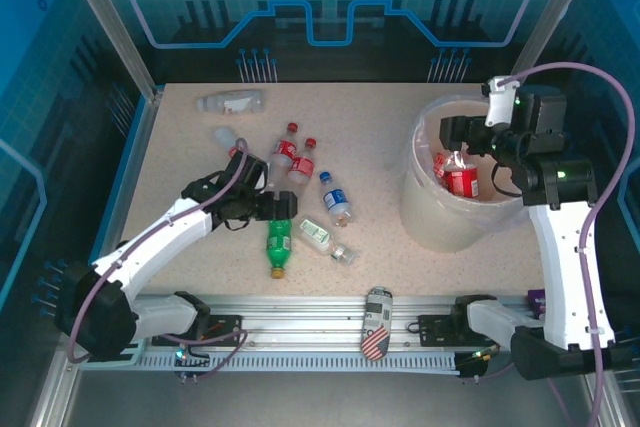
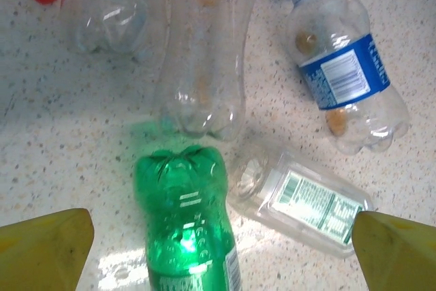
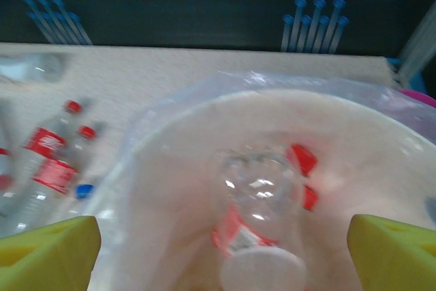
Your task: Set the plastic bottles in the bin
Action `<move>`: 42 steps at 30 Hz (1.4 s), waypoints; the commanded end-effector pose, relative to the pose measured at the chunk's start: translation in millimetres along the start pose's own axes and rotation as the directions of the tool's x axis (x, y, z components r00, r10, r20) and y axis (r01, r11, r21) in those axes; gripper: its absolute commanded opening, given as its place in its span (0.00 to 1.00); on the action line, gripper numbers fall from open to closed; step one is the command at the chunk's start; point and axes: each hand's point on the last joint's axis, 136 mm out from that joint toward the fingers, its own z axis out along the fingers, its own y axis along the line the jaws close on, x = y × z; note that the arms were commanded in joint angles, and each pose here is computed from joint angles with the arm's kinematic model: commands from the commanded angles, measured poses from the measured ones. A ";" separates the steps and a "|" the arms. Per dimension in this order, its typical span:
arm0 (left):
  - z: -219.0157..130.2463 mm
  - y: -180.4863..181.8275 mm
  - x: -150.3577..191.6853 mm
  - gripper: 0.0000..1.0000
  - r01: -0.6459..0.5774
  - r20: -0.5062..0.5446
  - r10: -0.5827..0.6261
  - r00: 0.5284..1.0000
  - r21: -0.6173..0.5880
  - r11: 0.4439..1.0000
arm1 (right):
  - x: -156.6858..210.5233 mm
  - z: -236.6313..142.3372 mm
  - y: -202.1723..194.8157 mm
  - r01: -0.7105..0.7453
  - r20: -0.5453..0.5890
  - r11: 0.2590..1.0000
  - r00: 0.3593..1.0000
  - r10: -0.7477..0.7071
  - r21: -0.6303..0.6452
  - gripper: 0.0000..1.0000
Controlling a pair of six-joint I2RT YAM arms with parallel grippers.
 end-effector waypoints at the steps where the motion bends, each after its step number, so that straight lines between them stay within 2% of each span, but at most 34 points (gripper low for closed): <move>1: -14.8 13.5 37.2 0.98 0.030 -0.136 -0.040 0.990 -0.070 0.997 | -19.9 4.4 36.7 -0.026 0.088 0.979 0.995 0.044 -0.201 0.94; 6: -8.6 9.9 69.5 0.95 0.092 -0.182 -0.101 0.978 -0.059 0.994 | -24.7 25.4 50.8 -0.020 0.090 0.971 0.995 0.043 -0.240 0.94; 13: 26.5 10.1 93.7 0.94 0.151 -0.235 -0.156 0.959 -0.039 0.988 | -20.7 32.7 61.8 0.007 0.070 0.967 0.997 0.011 -0.256 0.94; 17: 41.8 10.0 95.4 0.88 0.107 -0.220 -0.118 0.968 -0.058 0.993 | -15.2 36.5 59.8 0.010 0.049 0.970 0.999 0.001 -0.242 0.94; 24: 68.5 15.8 106.3 0.83 0.065 -0.252 -0.090 0.964 -0.105 0.992 | -6.1 36.6 58.1 0.003 0.035 0.975 0.999 0.005 -0.222 0.94; 27: 71.6 20.1 105.9 0.75 0.037 -0.255 -0.071 0.964 -0.135 0.990 | -1.7 36.0 56.8 -0.001 0.021 0.977 1.000 0.005 -0.213 0.94; 30: 69.5 20.9 100.4 0.63 0.013 -0.244 -0.050 0.968 -0.148 0.989 | -1.1 36.2 55.9 0.000 0.018 0.978 1.000 0.003 -0.207 0.94; 36: 52.6 14.7 88.9 0.60 0.002 -0.206 -0.028 0.978 -0.129 0.992 | -2.8 35.9 60.0 0.005 0.025 0.977 1.000 0.000 -0.214 0.93; 40: 24.4 16.1 68.5 0.60 -0.046 -0.120 0.029 0.992 -0.145 0.988 | -8.0 33.8 64.1 0.005 0.048 0.977 0.999 0.005 -0.214 0.92; 42: 3.2 16.2 42.8 0.59 -0.080 -0.021 0.077 0.997 -0.163 0.983 | -11.5 33.5 75.9 0.013 0.064 0.968 0.998 0.003 -0.251 0.92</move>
